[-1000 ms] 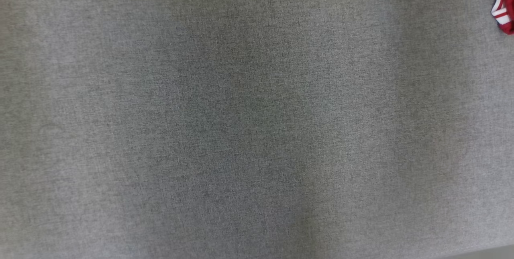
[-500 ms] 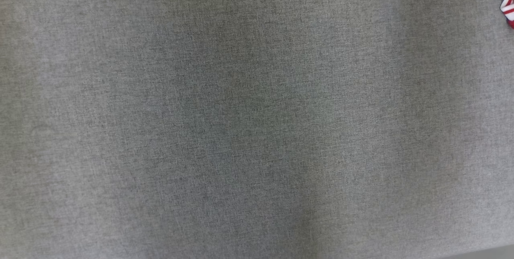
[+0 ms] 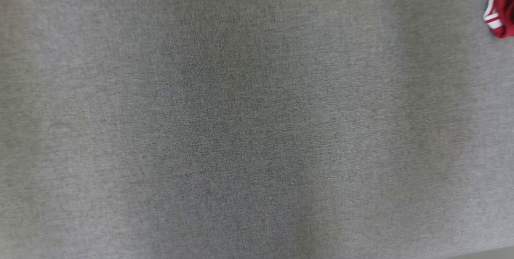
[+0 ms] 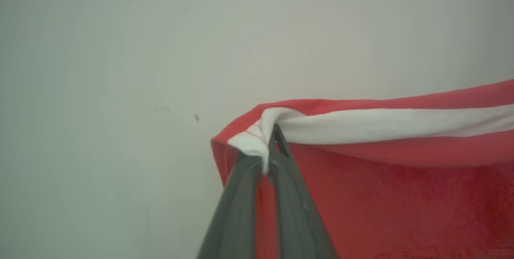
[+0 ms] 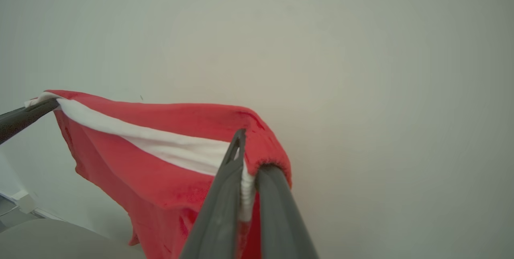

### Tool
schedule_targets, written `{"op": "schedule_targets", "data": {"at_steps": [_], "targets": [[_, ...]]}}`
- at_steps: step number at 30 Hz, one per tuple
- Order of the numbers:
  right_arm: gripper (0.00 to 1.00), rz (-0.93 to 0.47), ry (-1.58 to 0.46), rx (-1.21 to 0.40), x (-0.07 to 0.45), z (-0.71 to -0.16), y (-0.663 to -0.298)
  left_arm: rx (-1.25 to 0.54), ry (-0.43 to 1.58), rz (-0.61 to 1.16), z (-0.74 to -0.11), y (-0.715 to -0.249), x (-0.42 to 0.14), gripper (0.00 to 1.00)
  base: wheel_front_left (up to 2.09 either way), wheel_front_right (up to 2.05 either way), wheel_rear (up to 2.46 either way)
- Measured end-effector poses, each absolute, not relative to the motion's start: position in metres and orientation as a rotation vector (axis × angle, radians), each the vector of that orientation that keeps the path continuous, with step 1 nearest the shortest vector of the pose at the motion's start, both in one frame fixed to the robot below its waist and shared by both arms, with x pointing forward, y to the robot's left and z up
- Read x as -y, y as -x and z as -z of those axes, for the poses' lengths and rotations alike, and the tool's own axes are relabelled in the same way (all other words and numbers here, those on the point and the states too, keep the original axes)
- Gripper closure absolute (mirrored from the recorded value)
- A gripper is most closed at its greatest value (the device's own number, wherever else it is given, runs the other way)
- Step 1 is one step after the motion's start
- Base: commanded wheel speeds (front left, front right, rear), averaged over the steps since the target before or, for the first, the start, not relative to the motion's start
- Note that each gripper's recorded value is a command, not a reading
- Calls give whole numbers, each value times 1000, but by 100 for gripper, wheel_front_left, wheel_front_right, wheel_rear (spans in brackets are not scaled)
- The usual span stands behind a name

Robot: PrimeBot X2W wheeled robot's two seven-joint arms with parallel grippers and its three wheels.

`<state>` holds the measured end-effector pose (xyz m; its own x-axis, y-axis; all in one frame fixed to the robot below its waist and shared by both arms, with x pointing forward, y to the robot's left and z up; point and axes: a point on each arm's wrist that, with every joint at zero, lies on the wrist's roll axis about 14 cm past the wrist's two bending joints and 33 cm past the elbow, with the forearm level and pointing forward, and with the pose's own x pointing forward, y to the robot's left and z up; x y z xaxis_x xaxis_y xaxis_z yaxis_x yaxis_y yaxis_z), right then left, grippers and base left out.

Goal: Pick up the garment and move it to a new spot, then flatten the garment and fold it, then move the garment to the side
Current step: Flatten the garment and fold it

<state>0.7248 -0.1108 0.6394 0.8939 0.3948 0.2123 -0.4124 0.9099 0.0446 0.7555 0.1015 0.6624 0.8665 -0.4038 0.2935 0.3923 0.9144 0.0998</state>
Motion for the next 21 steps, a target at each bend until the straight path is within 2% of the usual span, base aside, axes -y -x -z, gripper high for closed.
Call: {"op": "schedule_targets", "data": {"at_steps": [8, 21], "targets": [[100, -503, -171, 100, 99, -593, -676, 210, 17, 447, -602, -716, -112, 100, 0, 0, 0], [100, -519, -317, -87, 108, -518, -563, 60, 157, 386, -521, -579, -123, 100, 0, 0, 0]]}}
